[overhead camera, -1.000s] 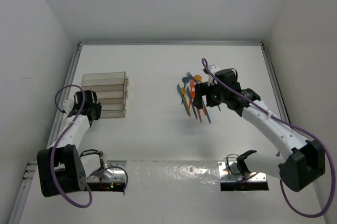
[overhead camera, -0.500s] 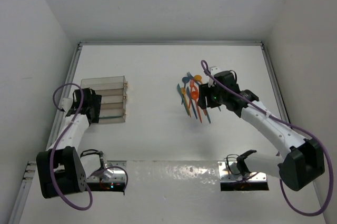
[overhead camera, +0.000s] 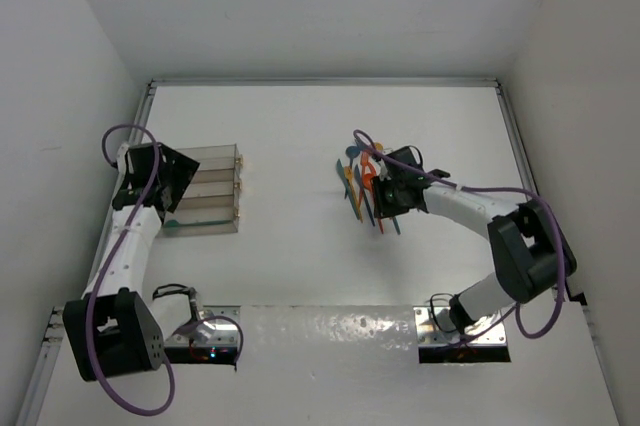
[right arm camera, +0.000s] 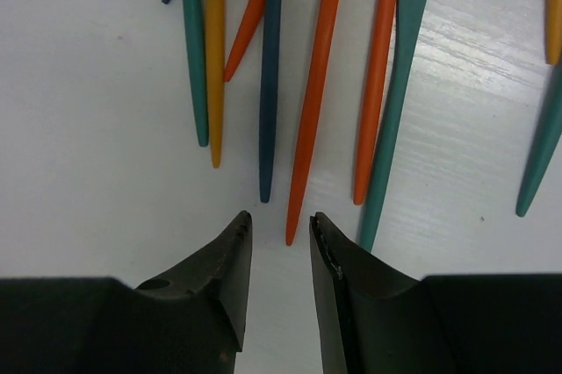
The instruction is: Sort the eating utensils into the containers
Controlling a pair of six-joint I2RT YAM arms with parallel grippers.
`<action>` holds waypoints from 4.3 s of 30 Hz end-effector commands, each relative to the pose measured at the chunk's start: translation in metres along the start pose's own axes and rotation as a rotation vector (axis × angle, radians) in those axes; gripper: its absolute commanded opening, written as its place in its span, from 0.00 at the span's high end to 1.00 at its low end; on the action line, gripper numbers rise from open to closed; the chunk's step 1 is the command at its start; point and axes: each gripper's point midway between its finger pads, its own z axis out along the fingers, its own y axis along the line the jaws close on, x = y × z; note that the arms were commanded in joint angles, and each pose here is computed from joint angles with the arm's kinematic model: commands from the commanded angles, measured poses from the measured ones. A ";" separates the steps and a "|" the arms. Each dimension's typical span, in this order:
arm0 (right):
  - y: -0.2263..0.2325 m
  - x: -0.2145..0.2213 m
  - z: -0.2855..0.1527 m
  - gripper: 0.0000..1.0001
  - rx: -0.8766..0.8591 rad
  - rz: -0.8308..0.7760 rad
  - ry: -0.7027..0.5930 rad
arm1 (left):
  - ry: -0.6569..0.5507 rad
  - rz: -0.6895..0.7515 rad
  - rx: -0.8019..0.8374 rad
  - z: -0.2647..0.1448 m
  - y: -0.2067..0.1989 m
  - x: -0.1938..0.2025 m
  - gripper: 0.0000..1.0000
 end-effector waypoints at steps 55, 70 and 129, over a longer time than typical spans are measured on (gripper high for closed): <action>0.077 -0.093 -0.120 1.00 -0.331 -0.125 -0.377 | 0.548 0.627 0.969 -0.148 -0.260 0.318 0.47; 0.074 -0.093 -0.119 0.93 -0.317 -0.101 -0.388 | 0.560 0.518 0.908 -0.145 -0.250 0.313 1.00; 0.044 -0.071 -0.108 0.37 -0.165 0.005 -0.354 | -0.141 -0.246 -0.179 -0.016 0.050 0.005 0.25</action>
